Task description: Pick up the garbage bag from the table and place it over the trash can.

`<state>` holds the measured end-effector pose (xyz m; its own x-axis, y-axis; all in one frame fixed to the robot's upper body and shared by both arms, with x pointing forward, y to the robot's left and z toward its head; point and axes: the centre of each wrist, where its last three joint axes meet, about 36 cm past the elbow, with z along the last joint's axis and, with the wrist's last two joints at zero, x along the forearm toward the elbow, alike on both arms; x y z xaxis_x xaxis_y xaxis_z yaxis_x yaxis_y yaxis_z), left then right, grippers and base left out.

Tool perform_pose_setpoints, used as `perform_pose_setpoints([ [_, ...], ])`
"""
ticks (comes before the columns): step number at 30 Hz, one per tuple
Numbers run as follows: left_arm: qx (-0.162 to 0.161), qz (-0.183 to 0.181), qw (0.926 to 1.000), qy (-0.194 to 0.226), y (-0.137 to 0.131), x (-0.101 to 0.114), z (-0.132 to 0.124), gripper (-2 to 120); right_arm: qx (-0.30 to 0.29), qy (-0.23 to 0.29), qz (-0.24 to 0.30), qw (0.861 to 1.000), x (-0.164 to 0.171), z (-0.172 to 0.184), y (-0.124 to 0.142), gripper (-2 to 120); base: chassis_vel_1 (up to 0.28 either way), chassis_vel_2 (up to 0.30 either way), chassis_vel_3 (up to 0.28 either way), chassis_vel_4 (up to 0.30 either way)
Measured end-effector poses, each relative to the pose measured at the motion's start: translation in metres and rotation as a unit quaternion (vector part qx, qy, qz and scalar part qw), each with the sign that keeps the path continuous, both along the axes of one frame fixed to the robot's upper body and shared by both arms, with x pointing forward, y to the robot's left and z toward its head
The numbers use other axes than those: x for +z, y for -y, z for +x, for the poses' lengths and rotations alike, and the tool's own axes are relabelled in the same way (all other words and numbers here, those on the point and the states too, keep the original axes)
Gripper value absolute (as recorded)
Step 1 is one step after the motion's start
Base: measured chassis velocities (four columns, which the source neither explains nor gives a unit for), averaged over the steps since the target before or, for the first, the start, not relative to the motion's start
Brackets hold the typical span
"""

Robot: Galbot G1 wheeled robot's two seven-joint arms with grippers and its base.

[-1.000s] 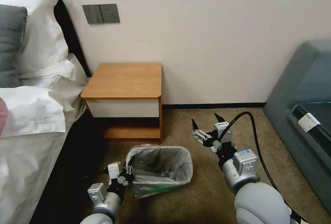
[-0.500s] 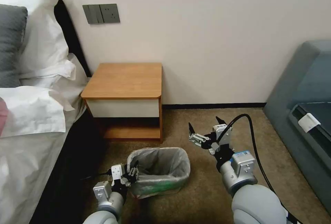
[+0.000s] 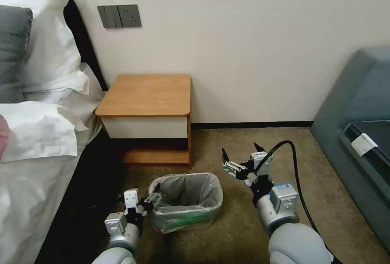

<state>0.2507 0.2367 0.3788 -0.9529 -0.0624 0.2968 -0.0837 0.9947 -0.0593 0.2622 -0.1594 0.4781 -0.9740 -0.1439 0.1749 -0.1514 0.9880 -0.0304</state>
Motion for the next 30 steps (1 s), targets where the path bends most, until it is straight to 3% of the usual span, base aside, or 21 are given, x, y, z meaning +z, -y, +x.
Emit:
perform_pose_setpoints([
  [3, 0.013, 0.07, 0.9947, 0.073, -0.03, 0.004, -0.002, 100, -0.006, 0.007, 0.013, 1.0, -0.029, -0.007, 0.009, 100, 0.0, 0.0, 0.0, 0.0],
  [4, 0.013, 0.07, 0.9947, 0.073, -0.03, 0.004, -0.002, 100, -0.006, 0.007, 0.013, 1.0, -0.029, -0.007, 0.009, 100, 0.0, 0.0, 0.0, 0.0],
  [8, -0.006, 0.082, 0.9885, 0.127, -0.037, 0.006, -0.018, 100, 0.006, 0.031, 0.027, 0.999, -0.083, -0.025, 0.03, 100, 0.0, 0.0, 0.0, 0.0],
  [13, -0.006, 0.071, 0.9868, 0.146, -0.034, 0.005, -0.049, 100, 0.003, 0.056, 0.014, 0.998, -0.115, -0.053, 0.048, 100, 0.0, 0.0, 0.0, 0.0],
  [18, 0.003, 0.068, 0.9877, 0.141, -0.029, 0.003, -0.072, 100, -0.027, 0.063, 0.004, 0.998, -0.121, -0.067, 0.048, 100, 0.0, 0.0, 0.0, 0.0],
  [30, 0.007, 0.067, 0.9881, 0.138, -0.026, 0.003, -0.075, 100, -0.037, 0.064, -0.001, 0.997, -0.121, -0.068, 0.046, 100, 0.0, 0.0, 0.0, 0.0],
])
